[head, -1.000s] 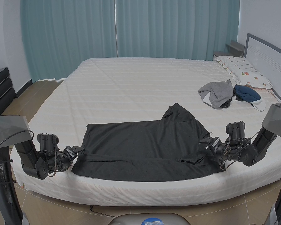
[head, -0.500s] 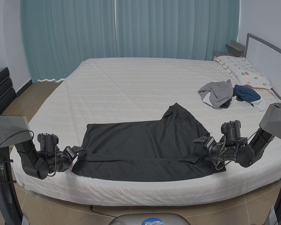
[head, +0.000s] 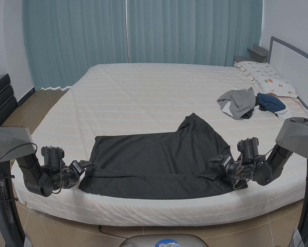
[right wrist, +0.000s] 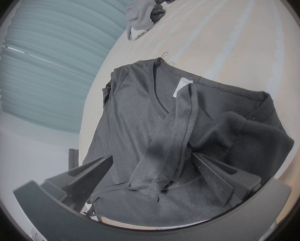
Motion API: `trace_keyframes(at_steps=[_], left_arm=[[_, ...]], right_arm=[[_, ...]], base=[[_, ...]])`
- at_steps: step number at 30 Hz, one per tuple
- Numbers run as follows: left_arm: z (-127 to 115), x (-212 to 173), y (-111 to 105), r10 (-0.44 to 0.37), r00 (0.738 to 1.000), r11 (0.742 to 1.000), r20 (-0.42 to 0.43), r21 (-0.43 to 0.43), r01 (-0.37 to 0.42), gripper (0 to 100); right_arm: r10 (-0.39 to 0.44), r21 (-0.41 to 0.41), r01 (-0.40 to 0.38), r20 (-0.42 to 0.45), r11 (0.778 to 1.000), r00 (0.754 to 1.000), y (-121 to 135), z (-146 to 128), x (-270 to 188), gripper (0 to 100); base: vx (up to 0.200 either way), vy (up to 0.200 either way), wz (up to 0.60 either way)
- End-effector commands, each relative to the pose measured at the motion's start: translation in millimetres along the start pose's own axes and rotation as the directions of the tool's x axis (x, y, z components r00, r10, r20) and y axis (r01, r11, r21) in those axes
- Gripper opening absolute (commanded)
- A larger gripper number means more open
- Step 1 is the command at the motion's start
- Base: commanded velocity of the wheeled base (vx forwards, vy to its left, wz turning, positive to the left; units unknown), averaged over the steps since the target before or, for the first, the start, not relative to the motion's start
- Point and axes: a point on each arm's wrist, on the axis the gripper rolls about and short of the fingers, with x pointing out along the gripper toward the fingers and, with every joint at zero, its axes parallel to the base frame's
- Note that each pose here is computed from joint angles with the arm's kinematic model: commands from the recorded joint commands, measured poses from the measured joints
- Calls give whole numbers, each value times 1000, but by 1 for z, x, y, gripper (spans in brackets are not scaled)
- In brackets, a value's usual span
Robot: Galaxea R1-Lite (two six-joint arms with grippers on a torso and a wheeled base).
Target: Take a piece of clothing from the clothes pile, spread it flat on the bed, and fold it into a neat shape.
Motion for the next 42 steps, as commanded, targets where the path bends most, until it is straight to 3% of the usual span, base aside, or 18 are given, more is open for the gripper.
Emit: trace_keyframes(at_steps=[1, 9, 25, 42], left_arm=[[0, 0, 0, 1, 1000, 1000, 1, -1, -1, 100], [0, 0, 0, 0, 1000, 1000, 1, 1, 0, 100], [-1, 1, 1, 3, 1000, 1000, -2, 6, -3, 100], [-1, 1, 1, 3, 1000, 1000, 0, 6, -3, 100]], right_arm=[[16, -4, -16, 8, 1000, 1000, 6, 2, -9, 100], [63, -22, -63, 25, 998, 998, 20, 4, -33, 100], [33, -18, -32, 17, 999, 999, 11, 1, 4, 100], [-2, -17, 2, -2, 1000, 1000, 2, -5, -7, 100]], base=[[0, 0, 0], [0, 0, 0], [0, 0, 0], [0, 0, 0]])
